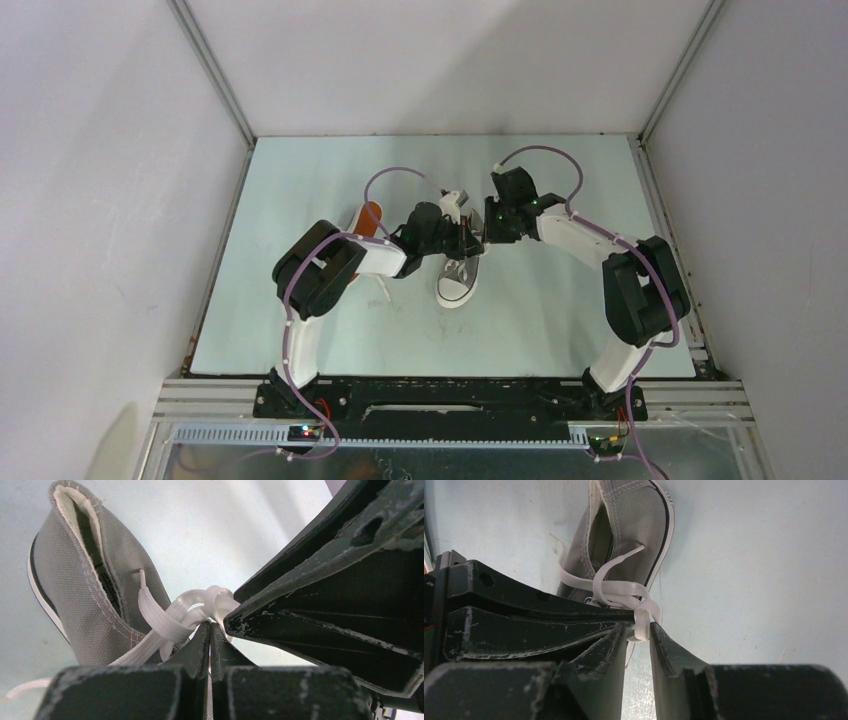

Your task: Tie the shoes

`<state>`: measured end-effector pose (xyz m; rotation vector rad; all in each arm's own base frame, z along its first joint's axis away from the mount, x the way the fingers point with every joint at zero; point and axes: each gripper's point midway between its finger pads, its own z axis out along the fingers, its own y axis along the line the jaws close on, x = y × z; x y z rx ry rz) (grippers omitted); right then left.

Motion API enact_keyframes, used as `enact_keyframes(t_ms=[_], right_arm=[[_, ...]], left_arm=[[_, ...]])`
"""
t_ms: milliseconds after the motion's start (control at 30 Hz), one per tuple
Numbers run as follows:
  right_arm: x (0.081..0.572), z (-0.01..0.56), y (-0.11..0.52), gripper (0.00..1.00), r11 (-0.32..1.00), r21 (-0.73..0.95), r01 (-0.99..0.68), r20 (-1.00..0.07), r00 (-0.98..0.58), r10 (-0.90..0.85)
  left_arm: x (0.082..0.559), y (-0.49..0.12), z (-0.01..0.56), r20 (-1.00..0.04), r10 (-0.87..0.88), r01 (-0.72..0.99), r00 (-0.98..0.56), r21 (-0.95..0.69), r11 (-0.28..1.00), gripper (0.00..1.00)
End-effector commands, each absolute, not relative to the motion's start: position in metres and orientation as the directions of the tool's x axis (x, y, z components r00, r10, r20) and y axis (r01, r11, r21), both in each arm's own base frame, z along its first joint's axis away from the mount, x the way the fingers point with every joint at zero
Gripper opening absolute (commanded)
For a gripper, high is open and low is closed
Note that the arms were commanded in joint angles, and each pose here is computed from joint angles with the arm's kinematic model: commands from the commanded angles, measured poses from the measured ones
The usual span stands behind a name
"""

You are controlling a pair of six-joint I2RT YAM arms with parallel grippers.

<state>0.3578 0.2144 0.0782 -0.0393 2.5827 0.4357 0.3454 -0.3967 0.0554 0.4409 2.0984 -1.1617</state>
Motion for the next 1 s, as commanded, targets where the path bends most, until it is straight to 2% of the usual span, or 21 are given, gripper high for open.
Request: enact_keyframes(t_ms=[0, 200, 367, 967], right_arm=[[0.370, 0.088, 0.214, 0.26, 0.958, 0.259, -0.125, -0.535, -0.844, 0.035], [0.370, 0.086, 0.216, 0.18, 0.962, 0.242, -0.131, -0.532, -0.846, 0.019], [0.371, 0.090, 0.219, 0.00, 0.959, 0.250, -0.131, -0.540, -0.841, 0.025], [0.376, 0.155, 0.252, 0.00, 0.875, 0.448, -0.184, -0.557, -0.823, 0.112]], left_arm=[[0.345, -0.391, 0.047, -0.701, 0.003, 0.583, -0.713, -0.589, 0.559, 0.00], [0.345, -0.392, 0.047, -0.702, 0.002, 0.582, -0.712, -0.589, 0.560, 0.00], [0.345, -0.392, 0.046, -0.700, 0.003, 0.582, -0.714, -0.591, 0.559, 0.00], [0.347, -0.388, 0.044, -0.670, -0.027, 0.543, -0.741, -0.624, 0.562, 0.00]])
